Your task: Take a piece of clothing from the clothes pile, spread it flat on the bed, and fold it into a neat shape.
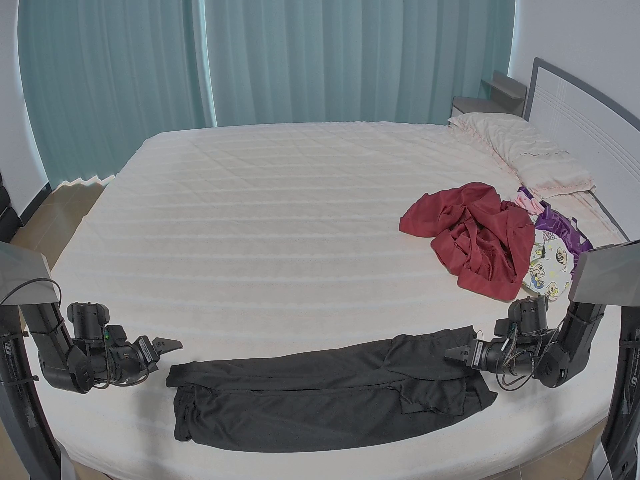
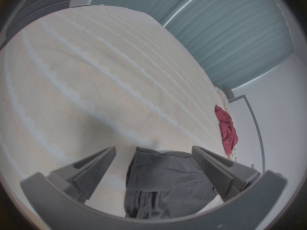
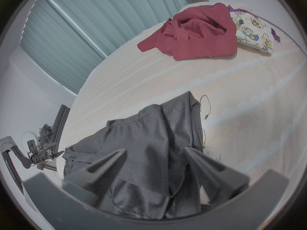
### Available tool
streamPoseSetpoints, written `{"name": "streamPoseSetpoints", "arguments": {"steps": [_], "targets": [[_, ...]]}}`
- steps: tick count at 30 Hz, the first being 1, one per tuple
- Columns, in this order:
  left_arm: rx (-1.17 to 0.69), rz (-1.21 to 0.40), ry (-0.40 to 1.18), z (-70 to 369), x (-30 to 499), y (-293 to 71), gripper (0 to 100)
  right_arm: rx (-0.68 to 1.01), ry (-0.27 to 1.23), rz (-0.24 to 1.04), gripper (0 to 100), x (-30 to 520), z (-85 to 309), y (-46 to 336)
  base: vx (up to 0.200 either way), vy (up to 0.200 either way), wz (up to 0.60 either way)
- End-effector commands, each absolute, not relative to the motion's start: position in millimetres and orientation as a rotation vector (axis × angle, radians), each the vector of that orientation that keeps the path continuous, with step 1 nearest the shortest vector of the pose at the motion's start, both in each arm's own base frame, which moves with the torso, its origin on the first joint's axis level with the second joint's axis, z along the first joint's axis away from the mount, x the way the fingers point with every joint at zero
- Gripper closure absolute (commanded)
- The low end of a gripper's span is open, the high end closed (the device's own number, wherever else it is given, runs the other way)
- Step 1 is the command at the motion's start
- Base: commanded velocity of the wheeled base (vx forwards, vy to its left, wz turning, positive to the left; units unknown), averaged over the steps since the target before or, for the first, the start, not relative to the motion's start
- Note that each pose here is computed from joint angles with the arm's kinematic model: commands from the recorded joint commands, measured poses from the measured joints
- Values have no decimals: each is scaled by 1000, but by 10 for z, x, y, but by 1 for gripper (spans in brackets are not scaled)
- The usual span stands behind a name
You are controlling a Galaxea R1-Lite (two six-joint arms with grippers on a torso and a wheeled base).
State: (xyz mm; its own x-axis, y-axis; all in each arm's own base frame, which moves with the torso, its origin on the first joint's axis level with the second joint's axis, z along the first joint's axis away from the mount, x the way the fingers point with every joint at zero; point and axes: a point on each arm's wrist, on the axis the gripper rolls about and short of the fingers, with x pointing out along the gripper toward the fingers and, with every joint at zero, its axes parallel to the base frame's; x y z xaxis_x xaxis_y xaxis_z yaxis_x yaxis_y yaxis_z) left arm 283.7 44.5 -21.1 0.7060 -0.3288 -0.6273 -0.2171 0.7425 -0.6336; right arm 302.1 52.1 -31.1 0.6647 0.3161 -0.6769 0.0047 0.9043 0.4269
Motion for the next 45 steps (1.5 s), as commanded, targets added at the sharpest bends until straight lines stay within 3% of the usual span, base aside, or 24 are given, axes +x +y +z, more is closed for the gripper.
{"name": "streamPoseSetpoints", "arguments": {"steps": [1,11,23,29,35,45], "targets": [[-750,-62,812,-233,2820,440,0,426,801,175,0,3055,-263,500,0,0,0],[-738,-72,812,-207,2801,397,0,440,776,159,0,3077,-243,445,0,0,0],[-662,-53,848,-255,2701,327,0,439,776,162,0,3076,-239,455,-200,0,0],[-512,-133,941,-353,2479,190,0,438,778,164,0,3075,-243,464,0,0,0],[-482,-155,991,-403,2379,104,0,438,774,167,0,3076,-233,469,0,0,0],[-391,-224,944,-548,2313,18,0,437,773,170,0,3079,-231,474,0,0,0]]}}
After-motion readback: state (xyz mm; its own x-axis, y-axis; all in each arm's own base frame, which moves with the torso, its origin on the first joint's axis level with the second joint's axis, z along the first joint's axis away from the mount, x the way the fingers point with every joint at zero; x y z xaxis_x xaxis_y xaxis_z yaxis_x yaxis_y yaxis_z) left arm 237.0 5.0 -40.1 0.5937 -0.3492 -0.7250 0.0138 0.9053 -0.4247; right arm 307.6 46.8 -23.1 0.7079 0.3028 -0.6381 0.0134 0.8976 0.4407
